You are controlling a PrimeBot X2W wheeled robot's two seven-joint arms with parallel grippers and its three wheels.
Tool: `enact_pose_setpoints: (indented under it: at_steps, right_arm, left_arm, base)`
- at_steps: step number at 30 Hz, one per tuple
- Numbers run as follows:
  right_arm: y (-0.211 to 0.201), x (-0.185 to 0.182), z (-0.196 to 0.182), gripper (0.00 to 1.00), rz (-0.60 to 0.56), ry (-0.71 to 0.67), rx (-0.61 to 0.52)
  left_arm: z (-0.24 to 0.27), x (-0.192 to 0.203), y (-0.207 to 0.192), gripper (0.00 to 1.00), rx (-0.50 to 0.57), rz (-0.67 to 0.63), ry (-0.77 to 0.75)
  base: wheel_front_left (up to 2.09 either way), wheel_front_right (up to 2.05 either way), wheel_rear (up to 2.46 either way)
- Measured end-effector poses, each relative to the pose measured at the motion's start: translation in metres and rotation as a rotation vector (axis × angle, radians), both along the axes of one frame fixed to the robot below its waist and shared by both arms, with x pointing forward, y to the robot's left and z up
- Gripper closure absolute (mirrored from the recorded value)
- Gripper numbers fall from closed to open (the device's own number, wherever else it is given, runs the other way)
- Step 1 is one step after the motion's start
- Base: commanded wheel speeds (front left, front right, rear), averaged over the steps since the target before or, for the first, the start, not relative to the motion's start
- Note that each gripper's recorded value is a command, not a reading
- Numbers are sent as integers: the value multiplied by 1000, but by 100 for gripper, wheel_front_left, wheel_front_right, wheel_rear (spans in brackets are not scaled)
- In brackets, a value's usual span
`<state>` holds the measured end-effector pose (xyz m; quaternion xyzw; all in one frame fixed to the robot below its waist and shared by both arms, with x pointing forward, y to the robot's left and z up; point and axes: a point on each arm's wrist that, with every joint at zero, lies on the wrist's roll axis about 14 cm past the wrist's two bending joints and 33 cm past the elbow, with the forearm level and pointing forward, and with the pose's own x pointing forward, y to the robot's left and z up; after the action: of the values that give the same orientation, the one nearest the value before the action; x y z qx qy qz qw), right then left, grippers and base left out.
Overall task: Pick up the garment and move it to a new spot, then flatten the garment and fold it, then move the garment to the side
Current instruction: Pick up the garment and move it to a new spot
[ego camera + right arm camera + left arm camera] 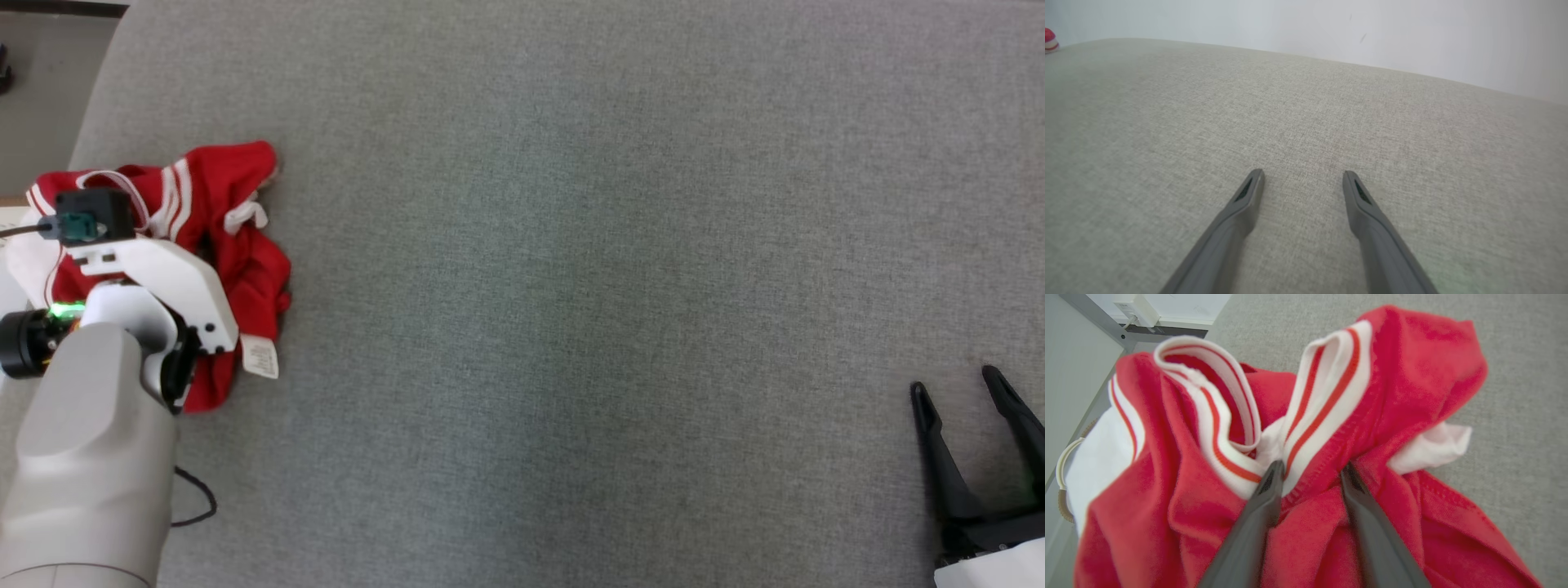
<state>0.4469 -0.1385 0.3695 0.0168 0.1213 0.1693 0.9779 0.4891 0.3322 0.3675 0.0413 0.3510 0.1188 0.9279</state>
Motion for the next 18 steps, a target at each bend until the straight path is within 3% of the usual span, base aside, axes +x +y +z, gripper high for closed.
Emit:
enact_pose_setpoints:
  at_steps: [8, 18]
  right_arm:
    - [-11, -8, 8, 0, -45, 7, -7]
    - [5, -37, 33, 0, -52, -6, 45]
  left_arm:
    - [22, -1, -3, 100, -69, 21, -69]
    - [152, 36, -27, 100, -45, -107, -434]
  base:
    - [0, 0, 0]
    - [0, 0, 0]
